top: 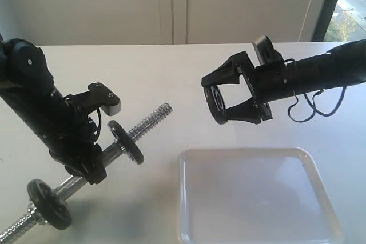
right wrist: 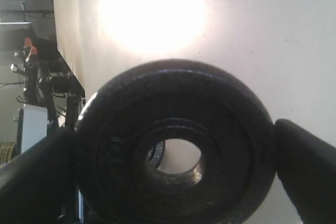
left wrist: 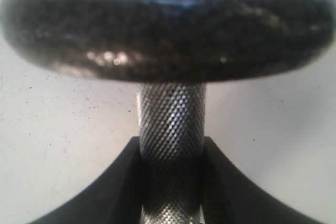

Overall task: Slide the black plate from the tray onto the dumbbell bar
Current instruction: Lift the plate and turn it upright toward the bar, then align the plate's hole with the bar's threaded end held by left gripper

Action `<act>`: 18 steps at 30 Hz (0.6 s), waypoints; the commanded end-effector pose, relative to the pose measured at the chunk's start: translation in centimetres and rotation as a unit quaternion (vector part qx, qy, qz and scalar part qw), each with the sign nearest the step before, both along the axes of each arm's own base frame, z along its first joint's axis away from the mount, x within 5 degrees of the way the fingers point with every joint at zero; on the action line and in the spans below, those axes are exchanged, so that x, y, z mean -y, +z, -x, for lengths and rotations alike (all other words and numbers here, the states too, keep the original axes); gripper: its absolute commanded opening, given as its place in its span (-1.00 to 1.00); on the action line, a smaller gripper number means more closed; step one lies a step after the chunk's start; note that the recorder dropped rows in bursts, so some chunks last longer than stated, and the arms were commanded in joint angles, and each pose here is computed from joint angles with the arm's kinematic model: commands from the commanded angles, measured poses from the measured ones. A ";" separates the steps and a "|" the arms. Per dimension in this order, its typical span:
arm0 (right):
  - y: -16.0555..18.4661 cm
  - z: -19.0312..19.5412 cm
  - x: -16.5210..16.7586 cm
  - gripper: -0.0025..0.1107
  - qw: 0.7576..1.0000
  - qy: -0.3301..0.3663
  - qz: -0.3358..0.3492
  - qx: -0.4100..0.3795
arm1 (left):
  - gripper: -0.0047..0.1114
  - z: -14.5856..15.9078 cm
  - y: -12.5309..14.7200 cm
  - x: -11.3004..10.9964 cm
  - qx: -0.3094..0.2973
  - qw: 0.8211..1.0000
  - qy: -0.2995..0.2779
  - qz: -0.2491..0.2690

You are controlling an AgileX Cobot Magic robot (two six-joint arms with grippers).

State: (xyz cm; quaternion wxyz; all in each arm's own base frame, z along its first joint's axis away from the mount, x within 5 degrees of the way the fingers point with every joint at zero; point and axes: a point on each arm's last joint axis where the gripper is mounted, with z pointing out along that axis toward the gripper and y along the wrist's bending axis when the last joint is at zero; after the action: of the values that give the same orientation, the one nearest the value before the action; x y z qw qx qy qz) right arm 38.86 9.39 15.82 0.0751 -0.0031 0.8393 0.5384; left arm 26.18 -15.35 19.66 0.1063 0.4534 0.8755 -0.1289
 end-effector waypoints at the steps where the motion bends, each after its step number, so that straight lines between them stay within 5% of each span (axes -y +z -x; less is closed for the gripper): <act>1: 1.6 -0.6 -0.5 -0.96 0.998 -0.023 -0.065 0.009 | -0.92 0.3 2.1 0.4 0.010 0.999 0.014 0.041; 10: 1.5 0.4 -5.7 -0.96 0.998 0.004 -0.060 0.010 | -0.92 0.4 2.1 0.4 0.007 0.999 0.010 0.042; 18: 1.1 0.0 -6.5 -0.96 0.999 -0.027 -0.036 0.018 | -0.92 0.5 2.2 0.5 0.004 0.999 0.008 0.048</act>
State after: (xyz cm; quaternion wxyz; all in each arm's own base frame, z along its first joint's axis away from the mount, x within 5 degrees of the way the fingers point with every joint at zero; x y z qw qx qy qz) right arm 38.51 15.44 15.58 0.0887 0.0048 0.8380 0.5384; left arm 26.03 -15.45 19.69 0.1021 0.4579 0.8724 -0.1371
